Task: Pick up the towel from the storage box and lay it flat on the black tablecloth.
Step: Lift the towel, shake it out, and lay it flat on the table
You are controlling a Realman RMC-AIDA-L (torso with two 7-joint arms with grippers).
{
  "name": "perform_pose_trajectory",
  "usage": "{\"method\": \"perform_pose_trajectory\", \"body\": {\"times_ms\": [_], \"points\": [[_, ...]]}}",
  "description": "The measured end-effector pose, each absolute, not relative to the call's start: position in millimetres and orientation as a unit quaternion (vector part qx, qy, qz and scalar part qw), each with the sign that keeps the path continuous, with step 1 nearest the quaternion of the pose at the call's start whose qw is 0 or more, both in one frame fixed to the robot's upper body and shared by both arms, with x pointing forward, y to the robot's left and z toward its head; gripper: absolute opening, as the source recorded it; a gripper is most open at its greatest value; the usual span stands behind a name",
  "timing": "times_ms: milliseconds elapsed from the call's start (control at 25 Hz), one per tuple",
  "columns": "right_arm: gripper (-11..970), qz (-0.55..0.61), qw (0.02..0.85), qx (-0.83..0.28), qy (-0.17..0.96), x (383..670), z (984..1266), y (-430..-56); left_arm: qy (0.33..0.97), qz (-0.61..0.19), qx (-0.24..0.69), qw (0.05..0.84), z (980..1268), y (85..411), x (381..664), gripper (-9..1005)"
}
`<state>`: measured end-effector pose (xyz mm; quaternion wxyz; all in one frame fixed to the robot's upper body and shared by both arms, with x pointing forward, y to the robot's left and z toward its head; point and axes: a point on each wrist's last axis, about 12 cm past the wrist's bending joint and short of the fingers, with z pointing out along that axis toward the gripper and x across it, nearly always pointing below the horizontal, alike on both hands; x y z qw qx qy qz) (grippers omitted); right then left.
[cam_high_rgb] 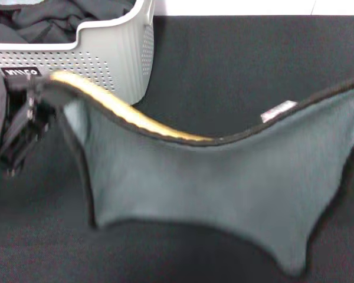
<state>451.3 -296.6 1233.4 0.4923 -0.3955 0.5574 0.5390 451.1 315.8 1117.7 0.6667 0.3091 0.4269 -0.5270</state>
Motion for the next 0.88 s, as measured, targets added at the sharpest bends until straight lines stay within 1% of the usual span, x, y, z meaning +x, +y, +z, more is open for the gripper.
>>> {"method": "perform_pose_trajectory", "body": {"times_ms": [80, 120, 160, 200, 320, 360, 440, 600, 720, 880], "points": [[33, 0.536, 0.485, -0.385, 0.575, 453, 1223, -297, 0.448, -0.523, 0.300, 0.660, 1109, 317, 447, 29], [33, 0.536, 0.485, -0.385, 0.575, 453, 1223, -297, 0.465, -0.517, 0.292, 0.657, 1103, 317, 447, 29], [33, 0.533, 0.479, -0.379, 0.586, 457, 1216, -296, 0.479, -0.508, 0.285, 0.657, 1099, 317, 448, 29], [33, 0.519, 0.458, -0.369, 0.621, 476, 1192, -292, 0.499, -0.494, 0.276, 0.656, 1093, 317, 452, 28], [33, 0.507, 0.429, -0.360, 0.655, 509, 1159, -283, 0.553, -0.450, 0.258, 0.652, 1078, 314, 467, 28], [33, 0.507, 0.419, -0.357, 0.663, 521, 1148, -278, 0.580, -0.425, 0.253, 0.647, 1072, 311, 478, 28], [33, 0.504, 0.408, -0.360, 0.671, 541, 1134, -270, 0.600, -0.404, 0.252, 0.642, 1068, 309, 488, 29], [33, 0.486, 0.402, -0.349, 0.693, 558, 1121, -268, 0.637, -0.365, 0.257, 0.628, 1063, 303, 511, 29], [33, 0.458, 0.418, -0.352, 0.702, 570, 1127, -270, 0.654, -0.348, 0.255, 0.621, 1060, 303, 519, 28], [34, 0.425, 0.431, -0.346, 0.717, 584, 1131, -270, 0.672, -0.330, 0.249, 0.614, 1056, 305, 522, 27]]}}
